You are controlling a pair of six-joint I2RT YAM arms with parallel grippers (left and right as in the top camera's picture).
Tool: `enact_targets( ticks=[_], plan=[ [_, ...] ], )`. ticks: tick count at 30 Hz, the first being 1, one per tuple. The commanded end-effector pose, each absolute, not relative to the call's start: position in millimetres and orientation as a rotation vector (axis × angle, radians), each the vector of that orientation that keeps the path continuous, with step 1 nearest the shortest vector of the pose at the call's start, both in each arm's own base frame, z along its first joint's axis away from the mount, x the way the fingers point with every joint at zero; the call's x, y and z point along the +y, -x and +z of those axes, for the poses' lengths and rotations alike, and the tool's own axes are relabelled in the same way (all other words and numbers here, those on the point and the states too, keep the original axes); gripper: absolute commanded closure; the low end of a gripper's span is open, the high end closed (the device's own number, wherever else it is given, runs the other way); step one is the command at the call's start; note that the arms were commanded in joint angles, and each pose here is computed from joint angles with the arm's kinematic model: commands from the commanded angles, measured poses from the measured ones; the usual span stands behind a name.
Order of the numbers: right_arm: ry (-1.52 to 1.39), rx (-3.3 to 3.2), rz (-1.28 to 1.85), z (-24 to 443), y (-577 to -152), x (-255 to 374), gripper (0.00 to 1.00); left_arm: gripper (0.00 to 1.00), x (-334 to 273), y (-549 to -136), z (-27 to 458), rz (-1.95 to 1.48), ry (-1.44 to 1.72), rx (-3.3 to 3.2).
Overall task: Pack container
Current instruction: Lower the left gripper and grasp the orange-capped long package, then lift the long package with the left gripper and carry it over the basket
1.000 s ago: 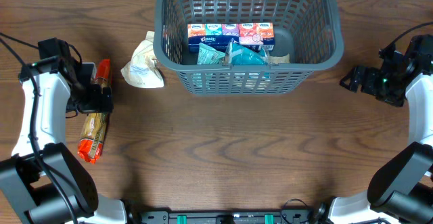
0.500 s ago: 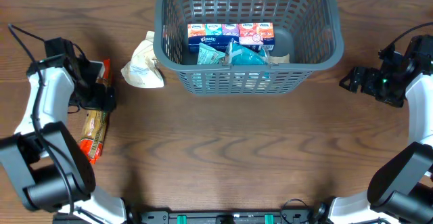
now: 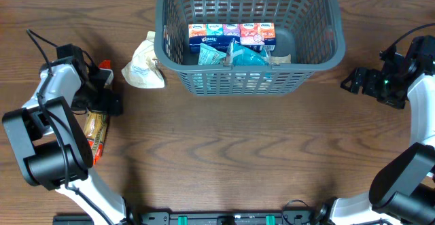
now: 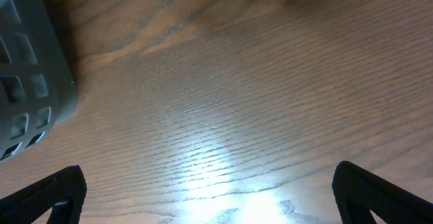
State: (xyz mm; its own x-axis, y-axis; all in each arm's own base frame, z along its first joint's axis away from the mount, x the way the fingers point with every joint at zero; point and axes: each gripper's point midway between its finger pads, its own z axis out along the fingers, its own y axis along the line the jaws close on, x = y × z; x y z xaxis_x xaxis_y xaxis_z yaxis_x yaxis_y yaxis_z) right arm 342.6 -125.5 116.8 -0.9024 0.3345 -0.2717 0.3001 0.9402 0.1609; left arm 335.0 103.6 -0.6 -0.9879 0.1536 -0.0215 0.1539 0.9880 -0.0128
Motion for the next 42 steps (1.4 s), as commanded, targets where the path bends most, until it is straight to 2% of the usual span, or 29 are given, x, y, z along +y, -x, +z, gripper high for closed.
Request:
enact_targets(
  ticks=[1,3,5,6,7,9,10,11,19,26,36,42],
  plan=[
    [-0.437,2.799,0.175,119,-344,-121,0.01,0.09,101,-330,-10,-0.056,-0.265,3.134],
    [-0.437,2.799,0.175,118,-344,-121,0.01,0.21,101,-330,-10,-0.057,-0.265,3.135],
    [-0.437,2.799,0.176,118,-344,-120,0.01,0.39,101,-329,-10,-0.059,-0.259,3.139],
    [-0.437,2.799,0.176,118,-344,-120,0.01,0.58,101,-329,-10,-0.061,-0.259,3.141],
    [-0.437,2.799,0.176,118,-344,-120,0.01,0.68,101,-329,-10,-0.061,-0.259,3.141],
    [-0.437,2.799,0.176,118,-344,-120,0.01,0.79,101,-329,-10,-0.061,-0.259,3.141],
    [-0.437,2.8,0.176,118,-344,-120,0.01,0.9,101,-329,-10,-0.061,-0.259,3.142],
    [-0.437,2.8,0.176,118,-344,-120,0.01,0.94,101,-329,-10,-0.061,-0.259,3.141],
    [-0.439,2.805,0.179,118,-342,-120,0.01,0.94,101,-332,3,-0.043,-0.178,3.117],
    [-0.439,2.805,0.178,118,-342,-120,0.01,0.94,101,-335,47,0.012,-0.177,3.026],
    [-0.437,2.802,0.178,118,-343,-120,0.01,0.94,98,-337,156,0.161,-0.168,2.723],
    [-0.438,2.802,0.178,118,-343,-120,0.01,0.94,71,-349,238,0.166,-0.19,2.416]
  ],
)
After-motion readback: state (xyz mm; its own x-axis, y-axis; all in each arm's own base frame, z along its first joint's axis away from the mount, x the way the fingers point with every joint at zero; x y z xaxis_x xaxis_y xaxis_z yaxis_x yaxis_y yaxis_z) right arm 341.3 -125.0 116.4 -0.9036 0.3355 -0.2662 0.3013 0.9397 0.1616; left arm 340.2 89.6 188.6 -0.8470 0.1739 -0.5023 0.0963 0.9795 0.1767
